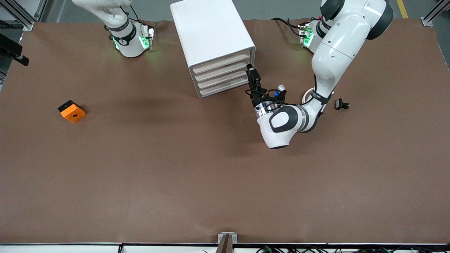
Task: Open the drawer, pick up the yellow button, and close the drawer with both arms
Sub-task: 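Grasp the uppermost drawer handle with the left gripper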
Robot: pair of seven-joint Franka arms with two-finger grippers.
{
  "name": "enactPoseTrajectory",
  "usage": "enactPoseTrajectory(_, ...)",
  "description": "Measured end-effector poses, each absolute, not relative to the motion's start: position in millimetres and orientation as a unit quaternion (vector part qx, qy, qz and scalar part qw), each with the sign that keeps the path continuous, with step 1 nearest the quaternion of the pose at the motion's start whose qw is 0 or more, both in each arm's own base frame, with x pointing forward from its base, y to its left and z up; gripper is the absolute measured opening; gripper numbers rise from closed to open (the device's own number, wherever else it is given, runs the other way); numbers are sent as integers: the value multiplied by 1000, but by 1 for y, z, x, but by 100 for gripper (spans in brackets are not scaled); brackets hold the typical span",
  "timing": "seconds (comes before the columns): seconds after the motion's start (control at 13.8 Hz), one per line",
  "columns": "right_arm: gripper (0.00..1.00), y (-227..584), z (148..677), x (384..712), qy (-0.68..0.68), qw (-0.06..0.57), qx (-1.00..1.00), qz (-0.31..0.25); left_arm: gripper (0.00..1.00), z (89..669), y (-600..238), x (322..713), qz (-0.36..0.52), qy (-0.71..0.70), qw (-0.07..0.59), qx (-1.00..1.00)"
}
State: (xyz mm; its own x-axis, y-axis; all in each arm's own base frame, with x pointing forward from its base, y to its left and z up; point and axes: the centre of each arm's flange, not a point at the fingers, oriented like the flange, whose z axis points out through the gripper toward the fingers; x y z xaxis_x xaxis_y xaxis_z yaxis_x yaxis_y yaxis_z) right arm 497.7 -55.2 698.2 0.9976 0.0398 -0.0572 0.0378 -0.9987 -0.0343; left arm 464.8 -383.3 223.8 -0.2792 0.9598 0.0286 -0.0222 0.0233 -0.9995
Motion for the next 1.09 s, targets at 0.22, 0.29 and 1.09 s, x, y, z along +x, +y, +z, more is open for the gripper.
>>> enactPoseTrajectory(0.22, 100, -55, 699, 498, -19, 16, -999, 26, 45, 229, -383, 456, 562, -565, 442, -413)
enactPoseTrajectory(0.29, 100, -56, 699, 498, -19, 16, -999, 25, 45, 229, -382, 454, 561, -565, 444, -412)
enactPoseTrajectory(1.09, 100, -79, 689, 504, 4, 15, -999, 34, 45, 220, -402, 435, 551, -568, 443, -421)
